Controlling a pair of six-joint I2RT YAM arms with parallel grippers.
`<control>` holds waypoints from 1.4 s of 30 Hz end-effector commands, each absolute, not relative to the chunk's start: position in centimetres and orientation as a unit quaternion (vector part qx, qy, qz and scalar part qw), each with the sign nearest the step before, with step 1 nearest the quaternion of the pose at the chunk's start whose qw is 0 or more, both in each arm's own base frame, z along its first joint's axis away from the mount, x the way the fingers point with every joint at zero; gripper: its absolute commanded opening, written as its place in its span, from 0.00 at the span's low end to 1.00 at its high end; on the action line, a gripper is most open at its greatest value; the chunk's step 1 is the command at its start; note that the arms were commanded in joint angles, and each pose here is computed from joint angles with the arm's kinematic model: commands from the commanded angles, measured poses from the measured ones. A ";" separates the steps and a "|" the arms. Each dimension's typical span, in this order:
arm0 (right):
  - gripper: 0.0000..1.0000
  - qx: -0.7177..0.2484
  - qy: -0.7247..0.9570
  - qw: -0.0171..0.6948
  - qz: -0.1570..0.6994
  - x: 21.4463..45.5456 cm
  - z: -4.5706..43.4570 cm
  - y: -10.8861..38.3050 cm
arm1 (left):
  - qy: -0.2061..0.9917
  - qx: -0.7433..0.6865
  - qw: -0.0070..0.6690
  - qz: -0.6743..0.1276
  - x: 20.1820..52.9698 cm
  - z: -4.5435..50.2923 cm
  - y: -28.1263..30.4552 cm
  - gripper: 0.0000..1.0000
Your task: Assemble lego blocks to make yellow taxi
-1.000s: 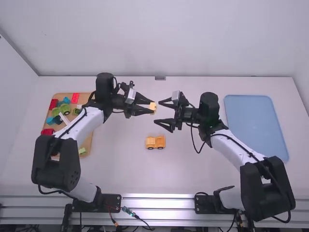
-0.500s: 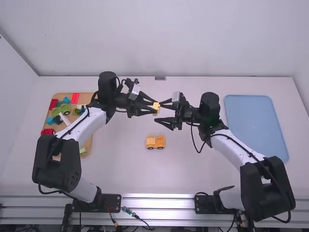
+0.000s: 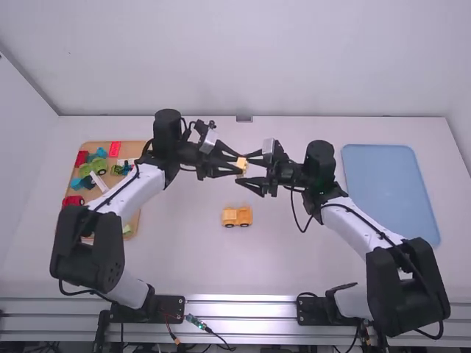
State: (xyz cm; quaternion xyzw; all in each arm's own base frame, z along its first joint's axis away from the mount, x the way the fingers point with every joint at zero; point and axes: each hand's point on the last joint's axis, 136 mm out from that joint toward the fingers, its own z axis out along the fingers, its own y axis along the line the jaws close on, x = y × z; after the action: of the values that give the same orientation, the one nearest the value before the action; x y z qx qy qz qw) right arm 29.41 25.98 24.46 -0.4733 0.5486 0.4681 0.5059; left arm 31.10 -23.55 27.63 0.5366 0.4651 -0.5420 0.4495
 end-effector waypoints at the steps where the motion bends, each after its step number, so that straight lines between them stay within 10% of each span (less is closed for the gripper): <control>1: 0.63 -0.471 0.550 0.505 0.470 29.3 24.5 26.0 | 0.460 0.539 0.440 -0.552 30.2 28.1 -23.8 0.02; 42: 0.50 -0.476 0.547 0.511 0.462 29.6 24.3 25.0 | 0.469 0.534 0.453 -0.539 30.9 28.2 -23.9 0.02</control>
State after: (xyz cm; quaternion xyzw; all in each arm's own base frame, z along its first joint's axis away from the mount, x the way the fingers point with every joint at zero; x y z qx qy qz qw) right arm 29.89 25.10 24.26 -0.4743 0.5497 0.4601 0.5110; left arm 31.52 -23.89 27.66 0.5276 0.4774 -0.5367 0.4535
